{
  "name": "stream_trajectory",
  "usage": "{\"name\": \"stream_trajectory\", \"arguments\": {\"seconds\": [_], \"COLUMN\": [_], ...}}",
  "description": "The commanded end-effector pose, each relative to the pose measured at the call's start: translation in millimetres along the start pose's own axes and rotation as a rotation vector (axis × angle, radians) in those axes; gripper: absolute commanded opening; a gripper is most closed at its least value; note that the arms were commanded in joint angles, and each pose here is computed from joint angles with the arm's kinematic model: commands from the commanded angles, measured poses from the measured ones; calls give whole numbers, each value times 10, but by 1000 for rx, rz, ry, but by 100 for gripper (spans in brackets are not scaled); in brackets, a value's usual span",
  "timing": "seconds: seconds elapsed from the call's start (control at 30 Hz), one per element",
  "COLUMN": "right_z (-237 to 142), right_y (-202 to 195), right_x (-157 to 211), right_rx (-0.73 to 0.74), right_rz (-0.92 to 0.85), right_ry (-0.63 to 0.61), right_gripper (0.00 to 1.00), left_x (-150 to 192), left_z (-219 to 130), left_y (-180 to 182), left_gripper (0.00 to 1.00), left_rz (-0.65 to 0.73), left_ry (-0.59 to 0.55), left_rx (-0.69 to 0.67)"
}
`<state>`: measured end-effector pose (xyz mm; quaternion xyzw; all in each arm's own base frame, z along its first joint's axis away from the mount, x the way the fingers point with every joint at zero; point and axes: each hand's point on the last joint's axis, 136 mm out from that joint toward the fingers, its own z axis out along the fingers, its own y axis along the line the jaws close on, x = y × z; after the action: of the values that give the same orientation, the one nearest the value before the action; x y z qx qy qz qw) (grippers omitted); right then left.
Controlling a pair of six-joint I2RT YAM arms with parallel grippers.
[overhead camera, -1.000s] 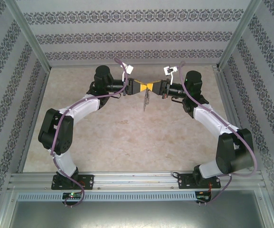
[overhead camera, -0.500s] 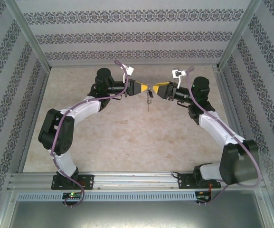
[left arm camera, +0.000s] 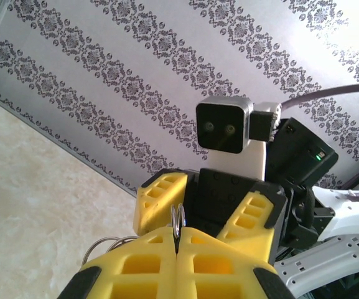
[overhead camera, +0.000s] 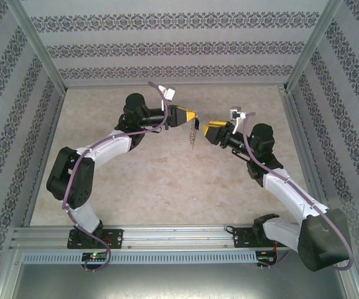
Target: Put the keys on the keyring
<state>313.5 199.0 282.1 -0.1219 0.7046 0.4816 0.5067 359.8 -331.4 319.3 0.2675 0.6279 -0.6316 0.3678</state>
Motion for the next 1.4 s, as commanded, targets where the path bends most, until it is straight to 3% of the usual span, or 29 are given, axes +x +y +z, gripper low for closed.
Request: {"name": "stream_trajectory", "arguments": {"seconds": [0.0,0.57,0.63,0.83,1.03,1.37], "right_z": [-6,283,310,326,271,350], "right_y": [20,19,31,119,144,258], "right_x": [-119,-87,-84,7,119,193], "right_rx": [53,53,44,-1,-11,-73], "right_rz": [-76,-90,-92,-105,-109,-99], "right_ry": [-78,-48,-42,-7,17,65], "right_gripper": [56,54,51,22,2,0], "left_x": [-164,-126,-139,-164,-184,-243], "left_z": [3,40,37,32,27,5], "left_y": [-287,-323,-322,-303,-304,-328], "left_gripper": [0,0,0,0,0,0], "left_rz": [86,83,85,85,93,112], "left_ry": [-49,-41,-45,-58,-65,-89], "left_rx": [45,54,51,34,18,4]}}
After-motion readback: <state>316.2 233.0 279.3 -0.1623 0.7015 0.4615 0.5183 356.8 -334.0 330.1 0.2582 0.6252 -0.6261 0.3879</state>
